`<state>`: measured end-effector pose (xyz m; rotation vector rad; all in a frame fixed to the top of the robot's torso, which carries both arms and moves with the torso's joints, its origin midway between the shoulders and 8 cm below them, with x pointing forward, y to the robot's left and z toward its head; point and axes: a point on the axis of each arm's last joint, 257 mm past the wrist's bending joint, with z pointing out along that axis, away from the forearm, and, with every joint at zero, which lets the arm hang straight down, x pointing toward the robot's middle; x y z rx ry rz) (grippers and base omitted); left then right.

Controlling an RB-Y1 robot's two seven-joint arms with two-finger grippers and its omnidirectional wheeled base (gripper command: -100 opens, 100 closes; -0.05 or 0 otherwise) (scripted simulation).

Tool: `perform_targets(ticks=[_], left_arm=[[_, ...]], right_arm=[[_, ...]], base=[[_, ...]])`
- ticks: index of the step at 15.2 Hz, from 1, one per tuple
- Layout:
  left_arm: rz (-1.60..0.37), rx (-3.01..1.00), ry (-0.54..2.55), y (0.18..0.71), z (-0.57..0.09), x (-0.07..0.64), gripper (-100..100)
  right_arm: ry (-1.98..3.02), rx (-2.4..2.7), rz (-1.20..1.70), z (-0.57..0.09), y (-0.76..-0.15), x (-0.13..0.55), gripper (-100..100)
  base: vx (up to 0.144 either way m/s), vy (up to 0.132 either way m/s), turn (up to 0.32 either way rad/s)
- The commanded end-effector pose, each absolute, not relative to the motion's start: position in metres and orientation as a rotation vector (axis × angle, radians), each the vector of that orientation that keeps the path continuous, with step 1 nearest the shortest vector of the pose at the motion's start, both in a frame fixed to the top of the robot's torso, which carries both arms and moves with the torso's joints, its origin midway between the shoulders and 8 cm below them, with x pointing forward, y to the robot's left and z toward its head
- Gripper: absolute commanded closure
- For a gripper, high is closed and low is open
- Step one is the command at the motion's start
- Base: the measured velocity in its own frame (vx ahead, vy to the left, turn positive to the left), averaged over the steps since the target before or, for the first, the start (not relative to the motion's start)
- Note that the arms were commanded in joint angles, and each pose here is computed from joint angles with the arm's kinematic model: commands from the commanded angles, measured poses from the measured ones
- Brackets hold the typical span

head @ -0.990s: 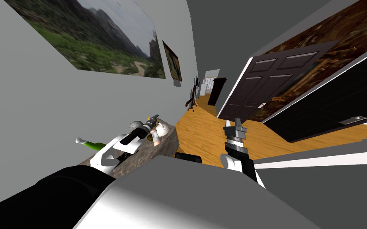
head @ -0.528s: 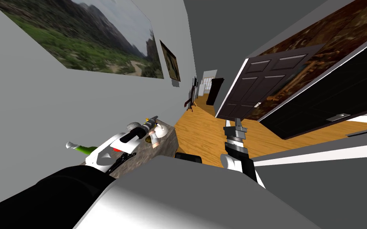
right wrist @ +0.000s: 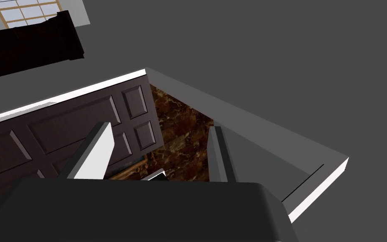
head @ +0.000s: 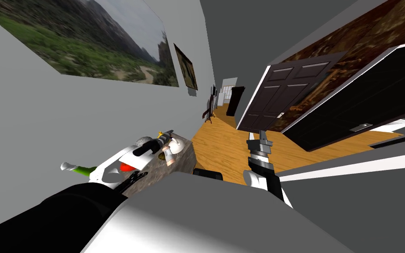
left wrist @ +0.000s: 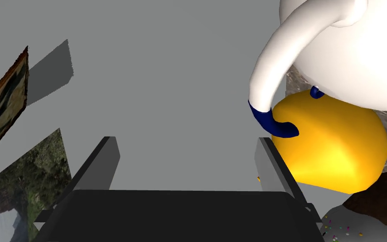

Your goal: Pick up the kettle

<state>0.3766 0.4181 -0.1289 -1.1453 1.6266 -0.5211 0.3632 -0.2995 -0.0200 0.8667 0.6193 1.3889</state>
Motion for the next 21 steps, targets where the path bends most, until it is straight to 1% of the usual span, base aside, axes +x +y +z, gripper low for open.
perform_targets(ticks=[1,7,10,11,12,15,16,17,21], left_arm=[[-0.493,-1.162,1.641,0.422,-0.134,0.372,-100],[-0.393,-1.224,1.704,0.431,-0.153,0.355,-100],[-0.348,-1.271,1.747,0.433,-0.170,0.342,-100],[-0.329,-1.308,1.774,0.433,-0.185,0.332,-100],[-0.351,-1.273,1.748,0.432,-0.171,0.340,-100],[-0.339,-1.292,1.738,0.444,-0.183,0.344,-100],[-0.340,-1.290,1.742,0.441,-0.180,0.342,-100],[-0.340,-1.290,1.742,0.442,-0.180,0.342,100],[-0.341,-1.294,1.741,0.442,-0.181,0.342,100]], right_arm=[[0.619,0.867,1.389,-0.020,-0.300,0.363,0],[0.619,0.867,1.389,-0.020,-0.300,0.363,0],[0.619,0.867,1.389,-0.020,-0.300,0.363,0],[0.619,0.867,1.389,-0.020,-0.300,0.363,0],[0.619,0.867,1.389,-0.020,-0.300,0.363,0],[0.619,0.867,1.389,-0.020,-0.300,0.363,0],[0.619,0.867,1.389,-0.020,-0.300,0.363,0],[0.619,0.867,1.389,-0.020,-0.300,0.363,0],[0.619,0.867,1.389,-0.020,-0.300,0.363,0]], base=[[0.023,0.008,-0.045],[0.026,0.007,-0.056],[0.043,0.005,-0.065],[0.044,0.009,-0.042],[0.024,0.007,-0.011],[0.028,0.004,-0.067],[0.020,0.005,-0.031],[0.007,0.002,-0.001],[0.001,0.000,0.003]])
